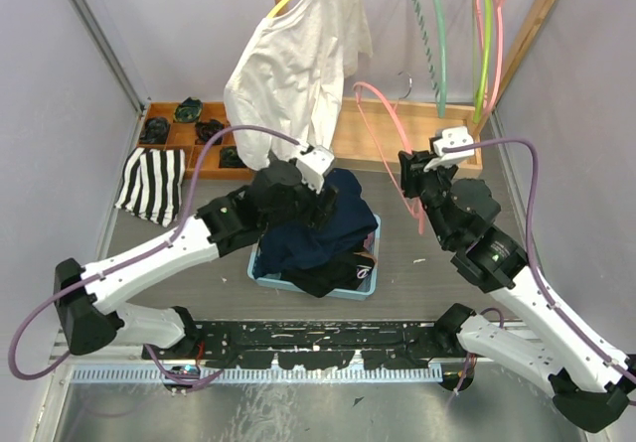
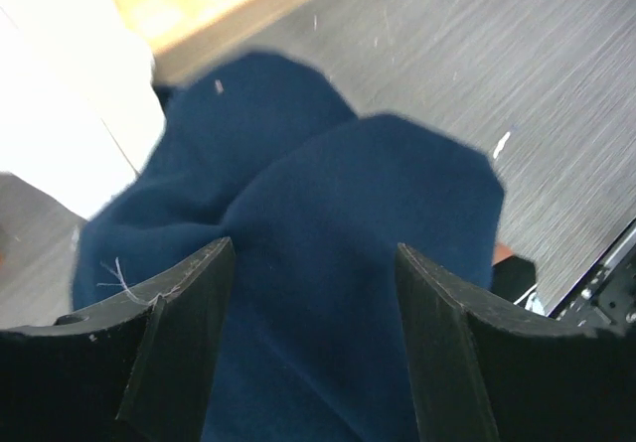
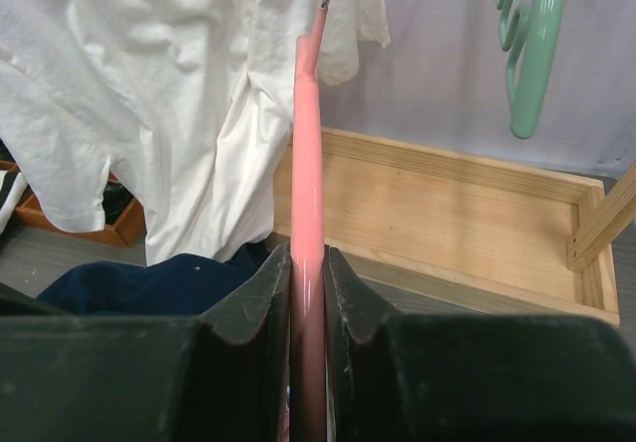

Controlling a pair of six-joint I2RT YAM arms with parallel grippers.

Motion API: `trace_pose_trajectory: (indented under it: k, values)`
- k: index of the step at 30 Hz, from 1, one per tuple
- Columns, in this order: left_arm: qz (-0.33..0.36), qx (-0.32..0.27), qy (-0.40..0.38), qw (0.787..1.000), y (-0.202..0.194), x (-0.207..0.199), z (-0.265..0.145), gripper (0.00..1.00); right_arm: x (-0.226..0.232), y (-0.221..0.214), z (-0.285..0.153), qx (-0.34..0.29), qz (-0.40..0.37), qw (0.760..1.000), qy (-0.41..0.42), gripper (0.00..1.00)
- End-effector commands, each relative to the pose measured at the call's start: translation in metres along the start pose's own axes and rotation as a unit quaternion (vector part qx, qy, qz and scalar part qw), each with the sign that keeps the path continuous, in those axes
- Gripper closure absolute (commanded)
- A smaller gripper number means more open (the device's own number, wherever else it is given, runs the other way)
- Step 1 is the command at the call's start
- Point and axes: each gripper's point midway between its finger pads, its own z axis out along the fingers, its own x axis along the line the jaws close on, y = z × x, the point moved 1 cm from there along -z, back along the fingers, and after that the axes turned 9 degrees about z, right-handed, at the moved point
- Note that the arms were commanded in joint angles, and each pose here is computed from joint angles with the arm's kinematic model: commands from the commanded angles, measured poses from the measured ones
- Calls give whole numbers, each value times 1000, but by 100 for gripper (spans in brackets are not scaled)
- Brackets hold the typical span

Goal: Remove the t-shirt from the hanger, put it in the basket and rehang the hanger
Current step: Place the T-shirt in the bin, then place the hanger on the clothesline.

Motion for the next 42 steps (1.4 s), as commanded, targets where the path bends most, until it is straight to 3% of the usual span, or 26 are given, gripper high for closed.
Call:
trace_pose_trajectory:
  k: [1, 7, 19, 23, 33, 42]
  values:
    - [-35, 38, -14, 999, -56, -17, 27, 29, 4, 39, 1, -67, 25, 997, 2, 99]
    - [-62, 82, -8, 995, -119, -26, 36, 32, 6, 38, 6, -67, 19, 998, 2, 99]
    - [-86, 124, -15, 988, -165, -40, 36, 31, 12, 48, 12, -77, 17, 997, 7, 99]
    - [-76, 103, -3, 992, -141, -33, 26, 30, 12, 58, 12, -85, 17, 996, 3, 99]
    - [-52, -2, -27, 998, -34, -20, -28, 27, 13, 87, 24, -105, 16, 994, -28, 100]
    - [-51, -96, -20, 994, 9, -7, -61, 23, 27, 126, 59, -135, -10, 990, -47, 99]
